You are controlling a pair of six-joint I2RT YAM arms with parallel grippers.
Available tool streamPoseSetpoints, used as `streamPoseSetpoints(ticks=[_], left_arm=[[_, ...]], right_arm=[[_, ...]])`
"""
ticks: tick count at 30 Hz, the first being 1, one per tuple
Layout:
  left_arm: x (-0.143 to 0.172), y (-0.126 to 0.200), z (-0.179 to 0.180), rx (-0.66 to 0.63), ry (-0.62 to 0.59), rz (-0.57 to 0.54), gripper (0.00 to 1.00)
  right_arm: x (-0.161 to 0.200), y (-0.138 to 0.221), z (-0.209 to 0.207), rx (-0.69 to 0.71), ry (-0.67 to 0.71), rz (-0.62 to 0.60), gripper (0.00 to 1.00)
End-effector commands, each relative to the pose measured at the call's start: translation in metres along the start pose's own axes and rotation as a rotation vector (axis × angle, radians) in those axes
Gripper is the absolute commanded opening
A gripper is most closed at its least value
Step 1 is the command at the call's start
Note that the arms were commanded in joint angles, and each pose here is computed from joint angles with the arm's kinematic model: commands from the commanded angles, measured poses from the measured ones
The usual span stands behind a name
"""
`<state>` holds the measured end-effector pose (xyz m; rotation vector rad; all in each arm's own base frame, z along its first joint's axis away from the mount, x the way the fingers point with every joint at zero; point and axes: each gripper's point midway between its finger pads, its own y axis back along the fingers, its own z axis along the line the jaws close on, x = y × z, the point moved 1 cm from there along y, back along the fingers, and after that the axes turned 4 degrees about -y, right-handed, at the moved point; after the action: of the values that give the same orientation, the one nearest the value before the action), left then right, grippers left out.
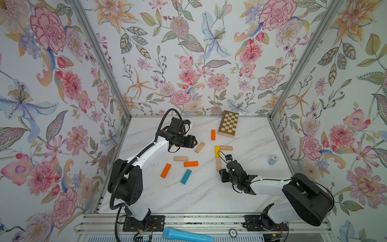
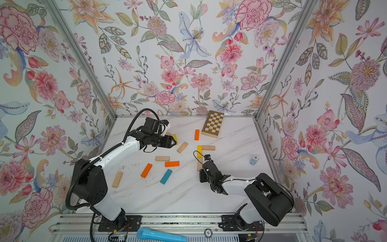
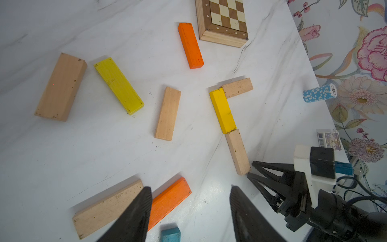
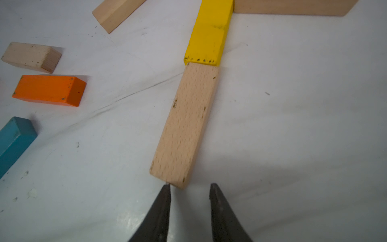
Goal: Assemble the number 6 with building blocks
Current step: Assemble the building block at the center of the board.
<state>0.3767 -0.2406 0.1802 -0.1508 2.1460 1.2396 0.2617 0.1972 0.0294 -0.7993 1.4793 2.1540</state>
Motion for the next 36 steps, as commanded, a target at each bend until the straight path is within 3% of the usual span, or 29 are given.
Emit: streamPoseSetpoints(ticks=[1, 5, 11, 16, 27, 36], left_arm=[[0.001, -0.007, 0.003, 0.018, 0.009, 0.008, 0.63], [0.002, -0.007, 0.003, 0.014, 0.011, 0.01, 0.63], [0.009, -0.01, 0.012, -0.03, -0.001, 0.031, 0.62], [0.018, -0.021, 0.015, -0.06, -0.021, 0.067, 0.59], [0.031, -0.042, 0.008, -0.073, -0.057, 0.132, 0.45], [0.03, -0.04, 0.003, -0.062, -0.063, 0.128, 0.44]], right_arm=[[0.028, -0.001, -0.014, 0.042, 0.018, 0.108, 0.33], [0.025, 0.006, -0.011, 0.017, 0.015, 0.087, 0.33], [-0.002, 0.031, -0.009, -0.028, -0.02, -0.04, 0.33], [-0.029, 0.036, -0.04, -0.019, -0.197, -0.088, 0.33], [-0.051, 0.012, -0.035, -0.059, -0.276, 0.079, 0.19], [-0.048, -0.01, -0.032, -0.052, -0.314, 0.164, 0.13]])
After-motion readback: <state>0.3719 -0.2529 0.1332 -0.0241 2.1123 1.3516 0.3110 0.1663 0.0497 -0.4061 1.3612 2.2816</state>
